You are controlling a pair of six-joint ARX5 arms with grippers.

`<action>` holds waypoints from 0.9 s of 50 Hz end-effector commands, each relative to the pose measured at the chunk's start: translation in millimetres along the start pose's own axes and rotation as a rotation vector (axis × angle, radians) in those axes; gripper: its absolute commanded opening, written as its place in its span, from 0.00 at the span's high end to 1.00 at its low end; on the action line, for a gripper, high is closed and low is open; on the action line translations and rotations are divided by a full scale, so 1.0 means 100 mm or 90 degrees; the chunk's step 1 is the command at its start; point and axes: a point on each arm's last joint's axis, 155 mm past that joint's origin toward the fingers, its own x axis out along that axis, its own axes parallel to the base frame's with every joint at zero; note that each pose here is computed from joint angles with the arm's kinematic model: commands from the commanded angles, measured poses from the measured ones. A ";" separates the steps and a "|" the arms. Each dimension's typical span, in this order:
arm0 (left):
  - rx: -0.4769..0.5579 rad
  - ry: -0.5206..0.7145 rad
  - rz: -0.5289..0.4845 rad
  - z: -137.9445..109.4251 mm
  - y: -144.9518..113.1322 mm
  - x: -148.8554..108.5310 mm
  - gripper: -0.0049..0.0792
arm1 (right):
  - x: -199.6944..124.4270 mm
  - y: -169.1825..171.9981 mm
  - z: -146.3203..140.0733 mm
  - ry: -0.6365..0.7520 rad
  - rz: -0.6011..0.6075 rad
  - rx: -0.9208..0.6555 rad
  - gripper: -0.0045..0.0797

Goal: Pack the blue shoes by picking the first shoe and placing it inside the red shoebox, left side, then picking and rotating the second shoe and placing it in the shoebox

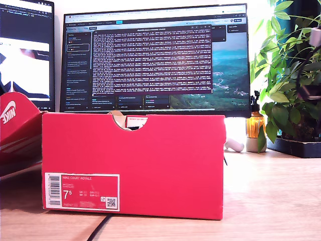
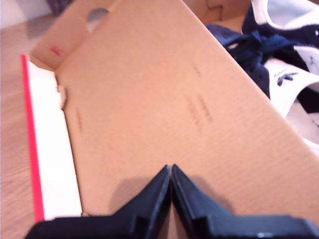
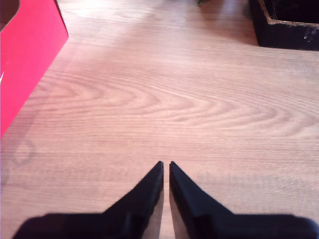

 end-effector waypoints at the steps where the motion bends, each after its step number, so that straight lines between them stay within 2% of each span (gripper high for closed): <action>1: -0.007 -0.004 0.009 -0.09 0.02 -0.02 0.95 | -0.01 0.01 -0.11 0.004 0.001 0.000 0.95; 7: -0.027 -0.020 0.027 -0.11 0.07 -0.09 0.95 | -0.05 0.01 -0.15 -0.008 0.001 0.002 0.95; 29: -0.026 -0.103 0.062 -0.09 0.09 -0.34 0.95 | -0.24 0.03 -0.16 -0.105 0.002 0.016 0.95; 37: -0.028 -0.114 0.079 -0.22 0.13 -0.37 0.95 | -0.27 0.03 -0.23 -0.120 0.001 0.014 0.95; 45: -0.033 -0.116 0.084 -0.36 0.13 -0.37 0.95 | -0.25 0.04 -0.44 -0.108 0.001 0.013 0.95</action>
